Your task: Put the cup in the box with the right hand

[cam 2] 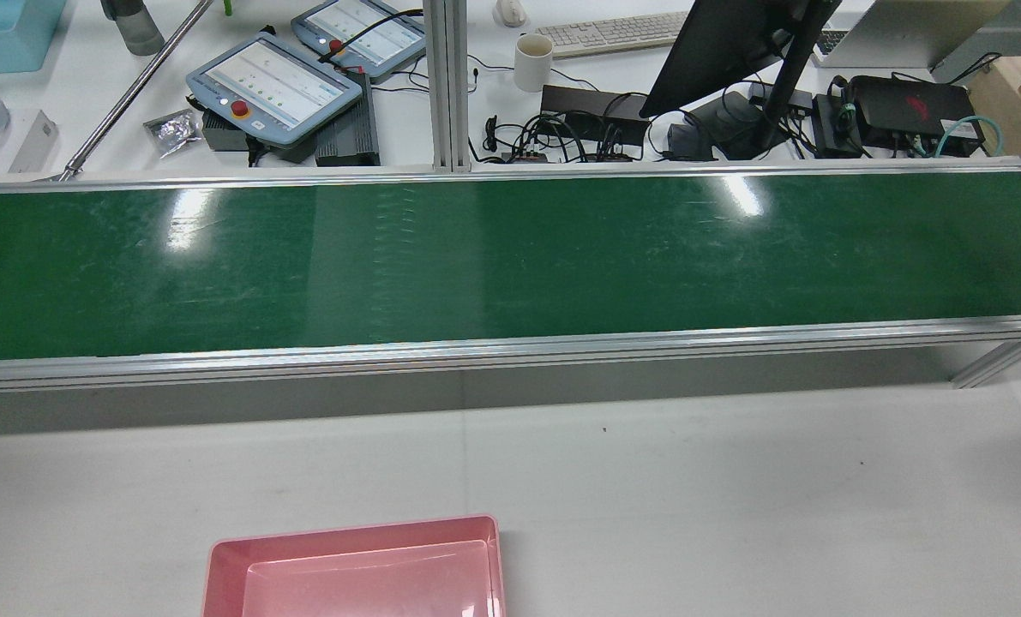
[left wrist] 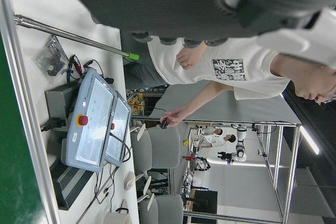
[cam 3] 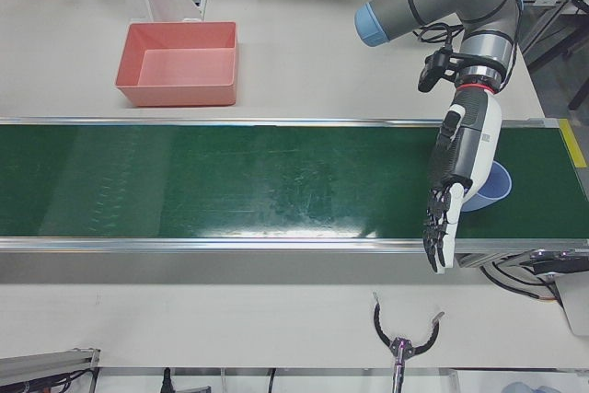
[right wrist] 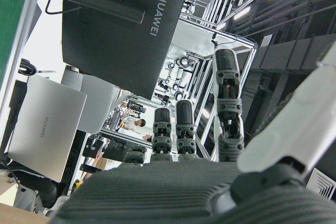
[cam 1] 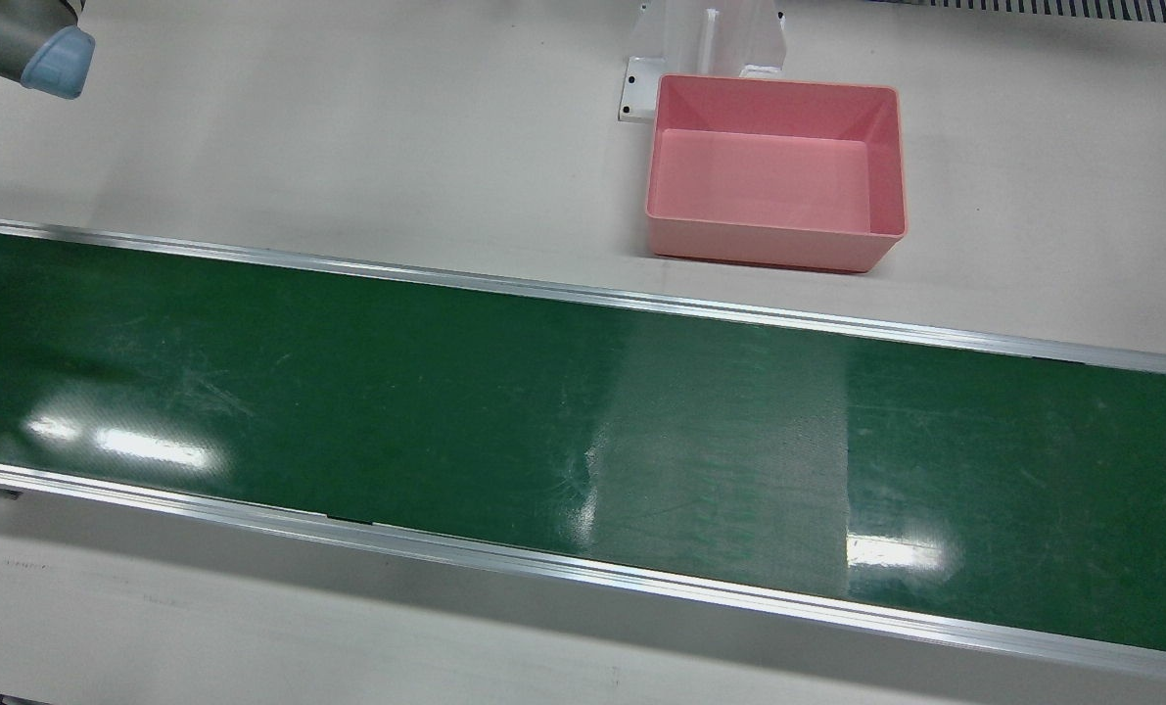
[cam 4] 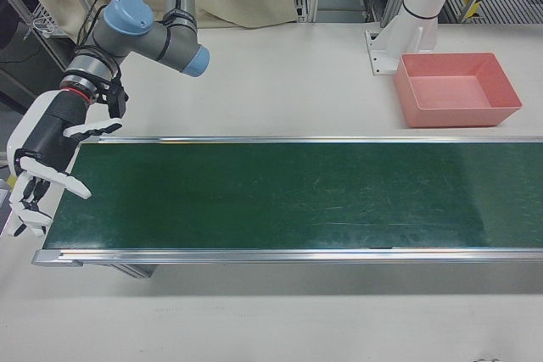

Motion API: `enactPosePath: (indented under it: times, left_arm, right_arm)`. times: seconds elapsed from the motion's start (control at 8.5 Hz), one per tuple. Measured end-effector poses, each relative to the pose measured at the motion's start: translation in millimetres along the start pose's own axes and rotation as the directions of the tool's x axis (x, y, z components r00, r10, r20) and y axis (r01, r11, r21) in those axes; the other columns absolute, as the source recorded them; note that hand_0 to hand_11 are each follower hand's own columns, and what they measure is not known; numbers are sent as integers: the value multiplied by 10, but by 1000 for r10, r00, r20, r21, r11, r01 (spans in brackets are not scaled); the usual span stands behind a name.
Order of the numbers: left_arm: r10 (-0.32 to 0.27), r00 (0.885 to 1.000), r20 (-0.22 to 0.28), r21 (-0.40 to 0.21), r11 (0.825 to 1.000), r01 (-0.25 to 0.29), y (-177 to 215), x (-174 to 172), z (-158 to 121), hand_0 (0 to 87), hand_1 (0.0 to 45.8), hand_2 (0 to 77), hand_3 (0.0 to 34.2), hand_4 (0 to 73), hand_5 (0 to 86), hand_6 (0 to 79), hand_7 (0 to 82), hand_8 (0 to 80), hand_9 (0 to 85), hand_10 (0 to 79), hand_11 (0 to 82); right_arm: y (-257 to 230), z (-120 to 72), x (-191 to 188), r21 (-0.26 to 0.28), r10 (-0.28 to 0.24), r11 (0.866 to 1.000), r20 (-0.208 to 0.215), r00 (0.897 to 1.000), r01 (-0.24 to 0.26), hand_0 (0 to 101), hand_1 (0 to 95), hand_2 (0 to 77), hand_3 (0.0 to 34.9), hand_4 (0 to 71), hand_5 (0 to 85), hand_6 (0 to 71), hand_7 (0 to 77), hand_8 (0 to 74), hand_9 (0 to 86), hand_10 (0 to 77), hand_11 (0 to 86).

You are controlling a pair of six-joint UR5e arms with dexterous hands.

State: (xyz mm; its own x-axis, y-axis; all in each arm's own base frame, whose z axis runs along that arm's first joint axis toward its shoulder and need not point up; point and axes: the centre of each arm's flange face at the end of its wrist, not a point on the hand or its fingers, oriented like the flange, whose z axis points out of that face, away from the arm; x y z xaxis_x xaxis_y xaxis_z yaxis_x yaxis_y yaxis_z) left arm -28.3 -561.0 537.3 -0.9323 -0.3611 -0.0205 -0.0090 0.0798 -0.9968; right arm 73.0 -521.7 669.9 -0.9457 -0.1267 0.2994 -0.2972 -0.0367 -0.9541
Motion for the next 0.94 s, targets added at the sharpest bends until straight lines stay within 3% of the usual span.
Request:
enactPosePath:
  times: [0.47, 0.59, 0.94]
  left_arm:
    - [0, 1000, 0, -1, 1000, 0, 4, 0, 0, 0, 5, 5, 0, 0, 0, 0, 0, 0, 0, 0, 0]
    - [0, 1000, 0, -1, 1000, 0, 7, 0, 1, 0, 5, 0, 0, 0, 0, 0, 0, 0, 0, 0, 0]
    - [0, 1000, 0, -1, 1000, 0, 5, 0, 2, 0, 5, 0, 0, 0, 0, 0, 0, 0, 0, 0, 0]
  right_arm:
    - [278, 116, 595, -23, 3, 1000, -26, 1000, -3, 398, 11, 27, 1, 507, 11, 82, 415, 136, 218, 49, 60]
    - [305, 122, 631, -22, 2, 1000, -21, 1000, -3, 398, 11, 16, 0, 502, 11, 87, 382, 136, 218, 49, 60]
    - [345, 97, 645, -4, -5, 1000, -23, 1000, 5, 399, 5, 16, 0, 491, 11, 76, 398, 125, 207, 38, 49]
